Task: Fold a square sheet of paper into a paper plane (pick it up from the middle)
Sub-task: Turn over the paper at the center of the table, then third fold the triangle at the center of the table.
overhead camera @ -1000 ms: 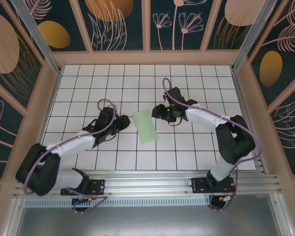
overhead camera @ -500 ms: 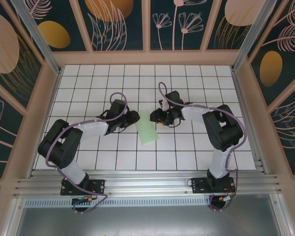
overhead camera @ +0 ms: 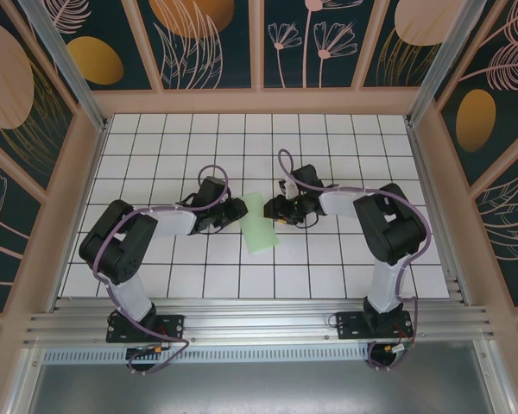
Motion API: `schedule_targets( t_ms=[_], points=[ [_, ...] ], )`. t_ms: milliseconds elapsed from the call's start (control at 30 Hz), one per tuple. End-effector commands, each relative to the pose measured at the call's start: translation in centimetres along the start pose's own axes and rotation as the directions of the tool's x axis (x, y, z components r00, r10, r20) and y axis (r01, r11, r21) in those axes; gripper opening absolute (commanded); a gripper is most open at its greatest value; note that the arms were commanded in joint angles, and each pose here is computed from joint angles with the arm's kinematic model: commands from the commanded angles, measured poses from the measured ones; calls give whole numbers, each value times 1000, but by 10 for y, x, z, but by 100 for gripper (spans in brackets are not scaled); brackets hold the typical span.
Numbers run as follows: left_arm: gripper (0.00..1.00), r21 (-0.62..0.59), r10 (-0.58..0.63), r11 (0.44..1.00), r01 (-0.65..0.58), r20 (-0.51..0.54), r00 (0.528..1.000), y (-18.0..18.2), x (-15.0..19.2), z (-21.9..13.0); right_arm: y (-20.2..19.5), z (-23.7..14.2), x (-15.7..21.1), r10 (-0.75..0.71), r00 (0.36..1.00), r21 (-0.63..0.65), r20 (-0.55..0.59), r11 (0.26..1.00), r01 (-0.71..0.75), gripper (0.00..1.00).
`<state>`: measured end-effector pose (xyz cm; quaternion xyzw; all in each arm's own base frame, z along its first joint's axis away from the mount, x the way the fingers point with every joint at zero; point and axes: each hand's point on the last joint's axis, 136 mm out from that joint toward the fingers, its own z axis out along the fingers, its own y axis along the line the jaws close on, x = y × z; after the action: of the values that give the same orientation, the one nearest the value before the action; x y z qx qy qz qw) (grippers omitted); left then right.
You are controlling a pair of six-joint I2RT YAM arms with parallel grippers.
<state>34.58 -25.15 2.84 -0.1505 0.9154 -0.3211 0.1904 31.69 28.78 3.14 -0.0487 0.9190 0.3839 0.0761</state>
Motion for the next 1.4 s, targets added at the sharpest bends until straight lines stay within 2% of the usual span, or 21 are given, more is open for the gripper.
schedule_targets(
  t_ms=[0, 267, 533, 733, 967, 1133, 1233, 1367],
  points=[
    [37, 49, 12, 999, -12, 6, 1000, -16, -7, 4, 2, 0, 11, 10, 1000, -30, -22, 1000, -10, 47],
    [37, 57, 28, 998, -27, -6, 1000, -19, -7, 9, 9, -1, 22, 23, 999, -55, -24, 998, -25, 45],
    [37, 41, 39, 998, -38, -26, 999, -13, -3, 14, 15, -9, 21, 59, 998, -88, 25, 995, -56, 44],
    [37, 59, 88, 995, -84, -53, 995, -19, -2, 17, 24, -9, 20, 62, 998, -153, 31, 987, -57, 39],
    [37, 68, 170, 984, -165, -72, 983, -24, 0, 14, 19, -5, 10, 75, 997, -141, 38, 988, -69, 37],
    [41, 71, 209, 976, -205, -55, 976, -28, -2, 4, 18, -2, 7, 81, 996, -152, 31, 985, -76, 26],
    [45, 80, 238, 968, -237, -7, 971, -34, -5, -12, 18, -2, 7, 94, 995, -157, 33, 984, -88, 21],
    [49, 87, 356, 929, -360, 55, 933, -47, 7, -36, 18, -5, 7, 131, 991, -151, 41, 981, -124, 14]
  ],
)
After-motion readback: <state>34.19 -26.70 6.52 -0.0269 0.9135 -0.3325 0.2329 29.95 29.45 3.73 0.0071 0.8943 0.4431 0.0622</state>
